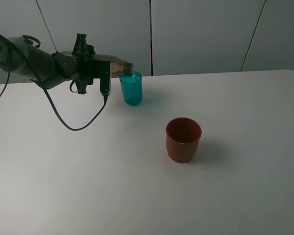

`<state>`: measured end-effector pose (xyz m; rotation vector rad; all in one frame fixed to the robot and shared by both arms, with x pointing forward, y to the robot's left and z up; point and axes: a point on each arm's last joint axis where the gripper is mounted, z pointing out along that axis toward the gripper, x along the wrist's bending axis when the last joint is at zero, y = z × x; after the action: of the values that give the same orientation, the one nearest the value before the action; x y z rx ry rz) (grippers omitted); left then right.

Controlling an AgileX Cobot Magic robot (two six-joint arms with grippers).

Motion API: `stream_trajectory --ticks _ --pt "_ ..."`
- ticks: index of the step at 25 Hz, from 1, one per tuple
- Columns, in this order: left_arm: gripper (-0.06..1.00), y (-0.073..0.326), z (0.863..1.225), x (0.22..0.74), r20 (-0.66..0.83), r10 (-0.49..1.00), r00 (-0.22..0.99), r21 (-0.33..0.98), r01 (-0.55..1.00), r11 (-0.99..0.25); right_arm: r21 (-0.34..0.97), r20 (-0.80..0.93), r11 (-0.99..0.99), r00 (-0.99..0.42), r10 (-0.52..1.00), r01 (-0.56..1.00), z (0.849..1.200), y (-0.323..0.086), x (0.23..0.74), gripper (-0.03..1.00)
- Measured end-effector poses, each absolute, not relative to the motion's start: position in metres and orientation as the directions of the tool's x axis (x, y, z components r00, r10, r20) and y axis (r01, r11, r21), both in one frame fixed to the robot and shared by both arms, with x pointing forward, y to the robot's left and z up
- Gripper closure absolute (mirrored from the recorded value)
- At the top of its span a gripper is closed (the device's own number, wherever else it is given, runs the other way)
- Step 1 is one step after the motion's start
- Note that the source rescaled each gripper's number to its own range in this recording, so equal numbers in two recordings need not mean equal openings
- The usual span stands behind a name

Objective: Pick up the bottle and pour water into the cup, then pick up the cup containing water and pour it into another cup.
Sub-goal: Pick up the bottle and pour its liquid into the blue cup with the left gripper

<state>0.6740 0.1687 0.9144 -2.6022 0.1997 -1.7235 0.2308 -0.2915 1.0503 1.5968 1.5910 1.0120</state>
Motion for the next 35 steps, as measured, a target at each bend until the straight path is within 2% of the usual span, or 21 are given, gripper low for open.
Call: stream_trajectory --ticks 35 --pt "0.94 0.1678 0.9164 0.6748 0.922 -0.15 0.357 -0.114 -0.119 -0.986 0.872 0.066 -0.037 -0.042 0.997 0.487 1.0503 -0.2915 0.2308 0.02"
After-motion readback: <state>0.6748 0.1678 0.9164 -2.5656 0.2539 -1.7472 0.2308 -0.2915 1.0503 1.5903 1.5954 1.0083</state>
